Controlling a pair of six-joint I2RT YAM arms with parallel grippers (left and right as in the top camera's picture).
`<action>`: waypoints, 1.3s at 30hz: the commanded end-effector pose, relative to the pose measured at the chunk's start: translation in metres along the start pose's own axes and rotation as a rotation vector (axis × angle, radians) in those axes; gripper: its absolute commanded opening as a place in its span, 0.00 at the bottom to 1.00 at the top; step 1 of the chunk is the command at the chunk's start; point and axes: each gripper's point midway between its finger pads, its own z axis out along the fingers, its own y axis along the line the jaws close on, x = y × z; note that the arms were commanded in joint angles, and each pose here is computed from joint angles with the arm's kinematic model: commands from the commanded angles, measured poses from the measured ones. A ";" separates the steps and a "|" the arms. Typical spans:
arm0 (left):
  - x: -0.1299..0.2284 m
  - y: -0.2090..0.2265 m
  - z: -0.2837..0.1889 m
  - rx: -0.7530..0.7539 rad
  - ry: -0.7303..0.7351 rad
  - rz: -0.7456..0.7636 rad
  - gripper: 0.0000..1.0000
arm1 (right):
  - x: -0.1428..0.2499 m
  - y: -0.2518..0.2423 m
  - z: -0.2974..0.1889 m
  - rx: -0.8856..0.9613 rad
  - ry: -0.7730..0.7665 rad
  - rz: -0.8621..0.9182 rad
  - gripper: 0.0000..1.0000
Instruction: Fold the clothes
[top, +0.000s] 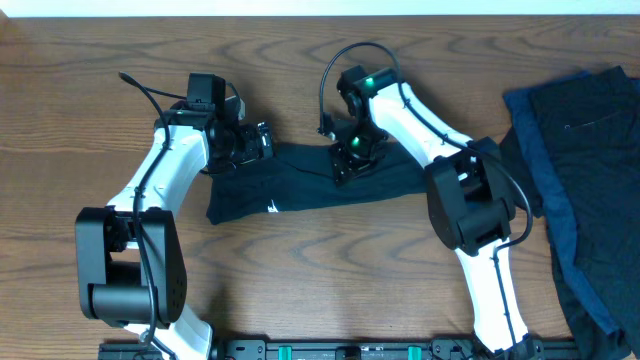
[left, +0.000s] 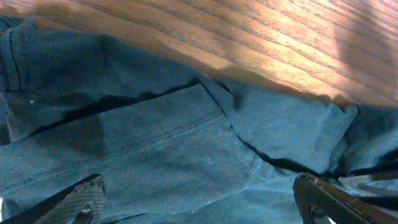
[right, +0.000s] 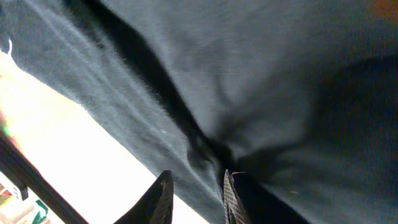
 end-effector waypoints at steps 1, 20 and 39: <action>0.004 0.006 0.005 -0.020 0.017 0.001 0.97 | 0.003 0.005 0.004 0.019 0.015 -0.022 0.34; 0.001 0.010 0.005 -0.043 0.004 0.009 0.97 | -0.007 -0.001 0.004 0.045 -0.022 -0.038 0.52; 0.002 0.010 0.005 -0.044 0.008 0.008 0.97 | 0.010 0.024 0.013 -0.044 0.045 -0.031 0.40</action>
